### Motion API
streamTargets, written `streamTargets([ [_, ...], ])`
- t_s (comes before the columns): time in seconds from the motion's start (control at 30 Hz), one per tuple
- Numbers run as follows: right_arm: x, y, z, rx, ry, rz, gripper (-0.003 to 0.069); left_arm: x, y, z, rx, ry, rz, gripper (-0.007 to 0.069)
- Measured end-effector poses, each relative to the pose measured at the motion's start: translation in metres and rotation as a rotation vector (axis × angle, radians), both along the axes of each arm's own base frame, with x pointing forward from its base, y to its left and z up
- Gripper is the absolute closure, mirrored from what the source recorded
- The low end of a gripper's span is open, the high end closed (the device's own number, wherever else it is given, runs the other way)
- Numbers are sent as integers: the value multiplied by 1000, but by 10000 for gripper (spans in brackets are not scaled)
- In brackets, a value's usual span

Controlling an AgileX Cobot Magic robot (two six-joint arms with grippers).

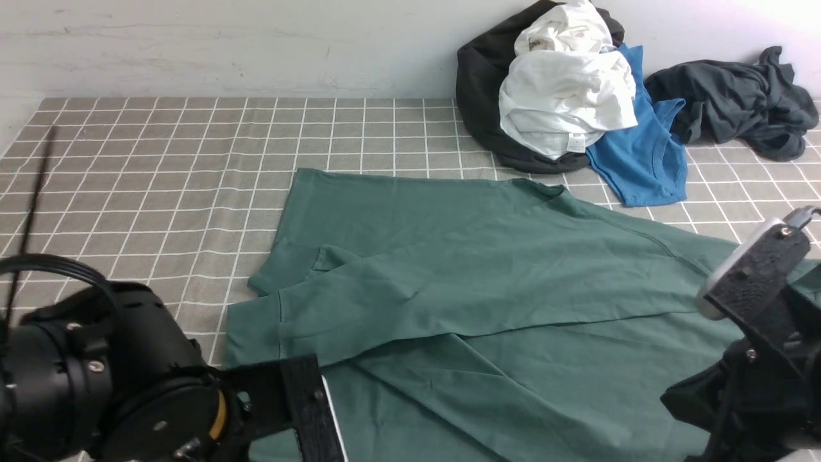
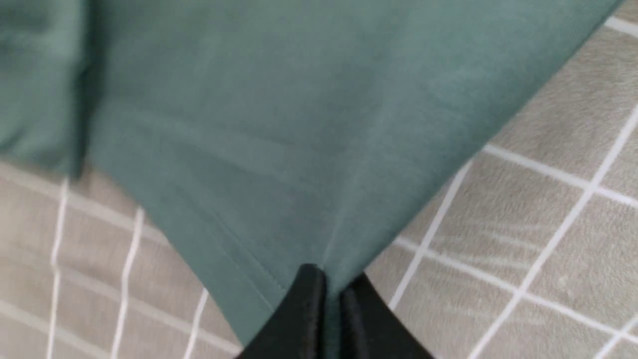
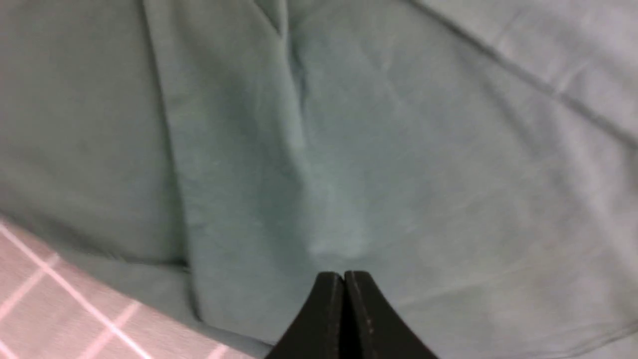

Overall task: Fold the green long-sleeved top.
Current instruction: Use both arms simultaneously to clamp the lower edge of the clothing fabric

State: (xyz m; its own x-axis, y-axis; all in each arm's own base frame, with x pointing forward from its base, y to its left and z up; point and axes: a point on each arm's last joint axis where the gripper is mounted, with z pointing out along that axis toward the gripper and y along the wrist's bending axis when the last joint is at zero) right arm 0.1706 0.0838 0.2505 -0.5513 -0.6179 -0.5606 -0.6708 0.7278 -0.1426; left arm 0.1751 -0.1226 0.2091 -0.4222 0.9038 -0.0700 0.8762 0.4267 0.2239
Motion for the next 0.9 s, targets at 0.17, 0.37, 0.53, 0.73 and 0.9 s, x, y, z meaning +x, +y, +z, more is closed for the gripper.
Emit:
streamTargets([
  [0.17, -8, -15, -1, -208, 24, 82, 566, -3, 29, 16, -1, 37, 161, 623],
  [0.37, -6, -23, -24, -372, 140, 103, 328, -6, 48, 30, -98, 32, 305, 623],
  [0.53, 0, -24, -51, -442, 148, 155, 230, -9, 51, 37, -144, 1, 328, 622],
  [0.73, 12, -18, -82, -480, 106, 249, 267, -11, 52, 41, -165, -25, 326, 622],
  [0.9, 17, -15, -104, -502, 177, 279, 376, -9, 50, 42, -187, -40, 329, 622],
])
